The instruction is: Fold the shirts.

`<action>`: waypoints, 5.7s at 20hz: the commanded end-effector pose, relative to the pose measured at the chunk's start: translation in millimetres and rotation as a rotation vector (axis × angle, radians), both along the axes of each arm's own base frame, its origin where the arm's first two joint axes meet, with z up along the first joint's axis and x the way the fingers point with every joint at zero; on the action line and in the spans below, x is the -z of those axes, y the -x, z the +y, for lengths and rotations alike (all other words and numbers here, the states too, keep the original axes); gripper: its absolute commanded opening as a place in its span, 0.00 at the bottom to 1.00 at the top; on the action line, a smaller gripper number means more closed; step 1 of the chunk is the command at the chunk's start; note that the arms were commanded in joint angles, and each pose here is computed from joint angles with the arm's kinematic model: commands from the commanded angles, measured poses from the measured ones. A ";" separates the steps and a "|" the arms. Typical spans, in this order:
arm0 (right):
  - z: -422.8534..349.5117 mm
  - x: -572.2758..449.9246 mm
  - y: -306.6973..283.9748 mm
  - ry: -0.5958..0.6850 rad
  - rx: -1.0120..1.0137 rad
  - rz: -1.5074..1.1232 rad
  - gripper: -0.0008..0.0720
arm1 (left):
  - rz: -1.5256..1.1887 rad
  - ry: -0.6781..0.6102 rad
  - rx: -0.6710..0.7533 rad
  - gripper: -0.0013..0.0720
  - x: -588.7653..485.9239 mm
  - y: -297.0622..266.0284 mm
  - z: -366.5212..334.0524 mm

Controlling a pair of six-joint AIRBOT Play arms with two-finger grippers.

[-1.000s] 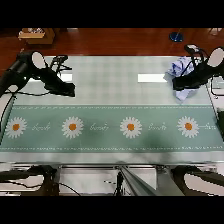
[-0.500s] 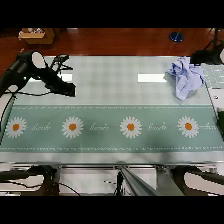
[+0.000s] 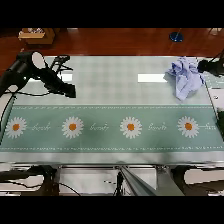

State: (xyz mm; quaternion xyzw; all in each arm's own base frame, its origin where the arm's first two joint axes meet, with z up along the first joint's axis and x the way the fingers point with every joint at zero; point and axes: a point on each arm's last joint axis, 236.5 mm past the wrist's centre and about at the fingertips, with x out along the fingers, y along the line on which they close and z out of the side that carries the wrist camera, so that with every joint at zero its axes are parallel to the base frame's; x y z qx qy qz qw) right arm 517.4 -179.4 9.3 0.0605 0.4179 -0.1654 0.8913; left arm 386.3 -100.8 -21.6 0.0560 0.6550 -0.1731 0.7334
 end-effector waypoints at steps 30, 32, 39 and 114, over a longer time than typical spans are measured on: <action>270.4 -245.3 126.3 -0.242 -0.670 -0.213 0.04 | -0.446 0.325 0.218 0.66 -311.5 79.8 -56.7; 317.0 -197.9 131.6 -0.288 -0.757 -0.084 0.04 | -0.365 0.310 0.225 0.66 -292.8 88.1 -54.4; 471.0 -69.1 153.6 -0.383 -0.953 0.189 0.04 | -0.127 0.296 0.203 0.66 -215.1 96.2 -53.7; 254.9 -334.5 186.1 -0.330 -0.629 -0.567 0.04 | -0.895 0.915 0.009 0.04 -415.9 95.4 -33.1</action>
